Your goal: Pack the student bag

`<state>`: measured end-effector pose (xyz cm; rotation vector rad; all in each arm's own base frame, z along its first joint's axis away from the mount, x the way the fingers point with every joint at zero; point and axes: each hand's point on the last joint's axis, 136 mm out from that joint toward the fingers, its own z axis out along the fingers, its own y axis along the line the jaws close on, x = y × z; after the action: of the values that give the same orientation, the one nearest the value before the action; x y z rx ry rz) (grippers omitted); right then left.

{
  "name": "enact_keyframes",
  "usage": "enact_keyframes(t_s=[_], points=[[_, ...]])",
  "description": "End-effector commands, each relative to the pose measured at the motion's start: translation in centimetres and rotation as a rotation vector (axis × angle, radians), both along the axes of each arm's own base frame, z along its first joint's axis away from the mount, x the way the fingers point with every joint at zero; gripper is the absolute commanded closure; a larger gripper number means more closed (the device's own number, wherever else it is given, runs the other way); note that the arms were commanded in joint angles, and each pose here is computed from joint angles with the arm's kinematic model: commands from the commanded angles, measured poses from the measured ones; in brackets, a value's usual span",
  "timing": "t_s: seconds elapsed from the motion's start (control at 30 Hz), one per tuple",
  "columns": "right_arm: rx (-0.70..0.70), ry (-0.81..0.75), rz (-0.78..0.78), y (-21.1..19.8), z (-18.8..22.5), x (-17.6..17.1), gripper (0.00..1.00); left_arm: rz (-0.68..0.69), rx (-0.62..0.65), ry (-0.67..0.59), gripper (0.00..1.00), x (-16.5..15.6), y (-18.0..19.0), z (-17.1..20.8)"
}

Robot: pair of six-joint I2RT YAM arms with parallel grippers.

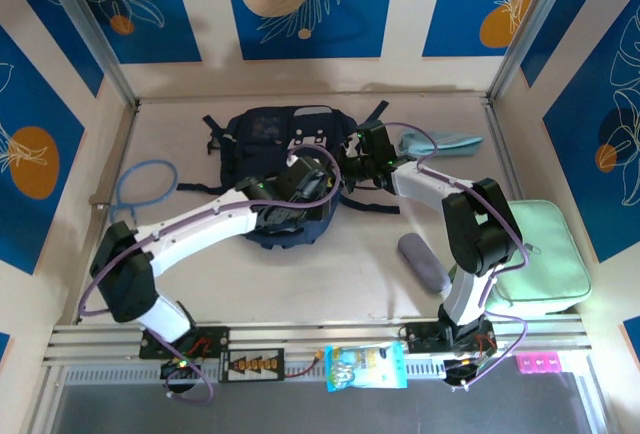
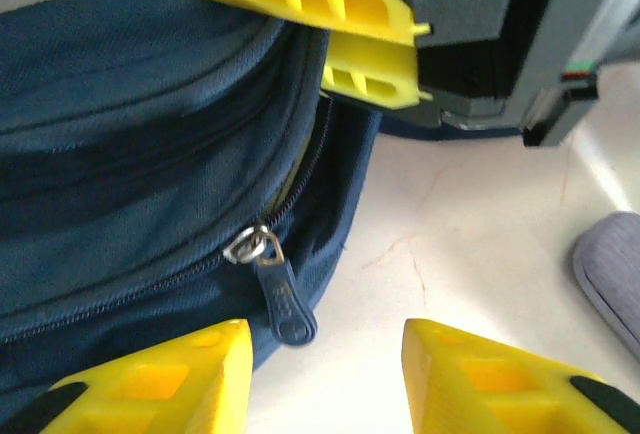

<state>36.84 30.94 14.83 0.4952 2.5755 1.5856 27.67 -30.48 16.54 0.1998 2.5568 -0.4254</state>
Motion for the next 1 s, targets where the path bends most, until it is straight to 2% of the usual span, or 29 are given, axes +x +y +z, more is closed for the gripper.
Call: enact_keyframes(t_s=[0.0, 0.1, 0.5, 0.83, 0.97], points=[[0.089, -0.066, 0.08, 1.6, 3.1, -0.6, 0.8, 0.028, 0.061, -0.039, 0.6, 1.0, 0.1, 0.1], [0.102, -0.069, 0.087, 1.8, 3.3, -0.7, 0.8, 0.027, 0.082, -0.031, 0.65, 1.1, -0.1, -0.5], [0.103, -0.059, 0.087, 1.8, 3.1, -0.7, 0.8, 0.054, 0.195, -0.037, 0.71, 1.2, 0.9, -2.1], [0.09, -0.053, 0.081, 1.7, 2.9, -0.6, 0.8, 0.054, 0.192, -0.042, 0.89, 1.0, 1.1, -2.0], [0.075, -0.049, 0.064, 1.2, 2.5, -0.5, 0.84, 0.067, 0.194, -0.054, 1.0, 1.0, 1.7, -1.5]])
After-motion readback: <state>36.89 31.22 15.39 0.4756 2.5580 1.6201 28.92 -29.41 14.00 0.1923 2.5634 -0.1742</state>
